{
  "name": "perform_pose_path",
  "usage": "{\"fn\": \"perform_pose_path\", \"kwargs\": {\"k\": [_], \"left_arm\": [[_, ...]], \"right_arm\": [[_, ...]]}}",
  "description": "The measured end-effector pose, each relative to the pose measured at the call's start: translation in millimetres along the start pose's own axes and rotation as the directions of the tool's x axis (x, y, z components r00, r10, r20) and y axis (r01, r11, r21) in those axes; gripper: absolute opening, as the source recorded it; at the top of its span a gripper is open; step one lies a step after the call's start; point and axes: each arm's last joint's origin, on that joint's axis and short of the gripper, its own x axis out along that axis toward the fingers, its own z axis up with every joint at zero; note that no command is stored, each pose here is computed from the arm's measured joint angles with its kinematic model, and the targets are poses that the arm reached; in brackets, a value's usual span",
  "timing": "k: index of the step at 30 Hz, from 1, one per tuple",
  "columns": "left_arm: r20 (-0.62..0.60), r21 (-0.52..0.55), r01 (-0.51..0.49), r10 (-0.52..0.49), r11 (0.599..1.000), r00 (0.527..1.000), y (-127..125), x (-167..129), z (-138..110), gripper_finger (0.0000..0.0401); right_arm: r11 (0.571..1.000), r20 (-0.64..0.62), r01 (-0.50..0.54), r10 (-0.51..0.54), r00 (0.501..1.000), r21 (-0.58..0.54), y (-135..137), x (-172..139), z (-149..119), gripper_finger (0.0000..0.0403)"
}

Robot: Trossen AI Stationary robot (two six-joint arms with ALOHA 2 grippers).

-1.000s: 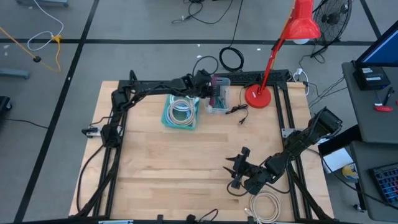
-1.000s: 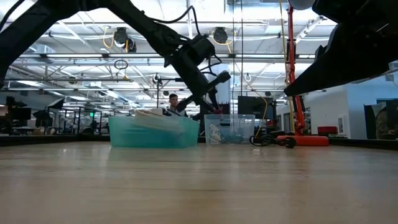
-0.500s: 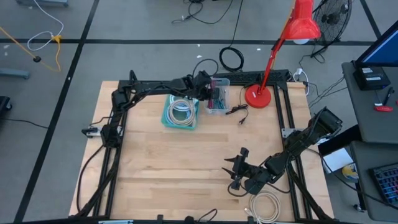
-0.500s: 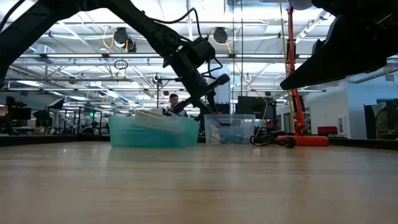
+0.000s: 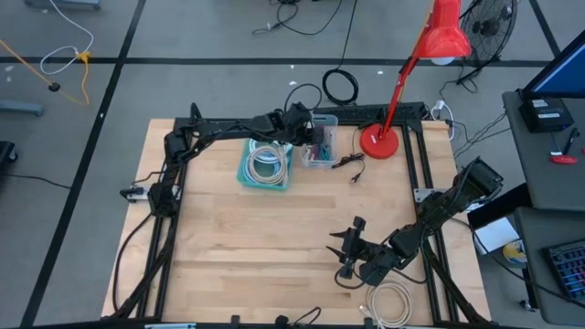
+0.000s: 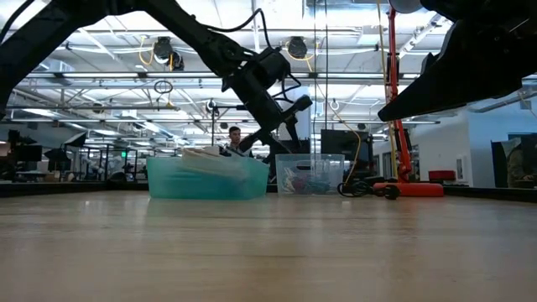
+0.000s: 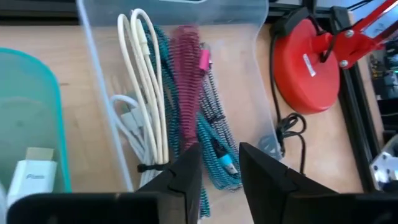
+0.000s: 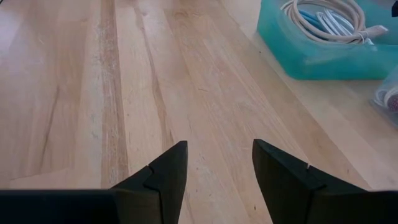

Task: Pick and place items into bin
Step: Put the light brown HDMI cable into the green bin

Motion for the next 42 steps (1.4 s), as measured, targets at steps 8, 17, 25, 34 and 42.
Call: {"fn": "perform_pose_path", "kwargs": {"k": [8,17,25,34,42], "left_arm": [[0.044,0.146,0.177,-0.185,0.973,0.982,-25.4,-31.7,12.8,0.0112],[-0.111,0.535,0.417,-0.428,0.734,0.897,-98.7,-148.1,-38.5,0.0113],[-0.205,0.755,0.417,-0.422,0.505,0.883,-140.6,-230.0,-158.0,0.0113],[-0.198,0.877,0.343,-0.397,0.337,0.896,-145.5,-279.2,-294.4,0.0113],[-0.111,0.937,0.228,-0.392,0.264,0.913,-129.2,-306.3,-360.3,0.0113]], "right_arm": [[1.0,-0.003,0.0,0.0,1.0,-0.004,-0.1,-0.1,-0.4,0.0171],[1.0,0.003,-0.008,0.008,1.0,0.023,0.9,-0.5,0.3,0.0171],[0.993,0.088,-0.062,0.053,0.995,0.101,6.8,-0.7,11.8,0.0171],[0.938,0.159,-0.319,0.297,0.942,0.138,8.1,-1.4,38.2,0.0171],[0.89,-0.154,-0.446,0.455,0.877,0.091,12.3,-15.7,38.8,0.0171]]}}
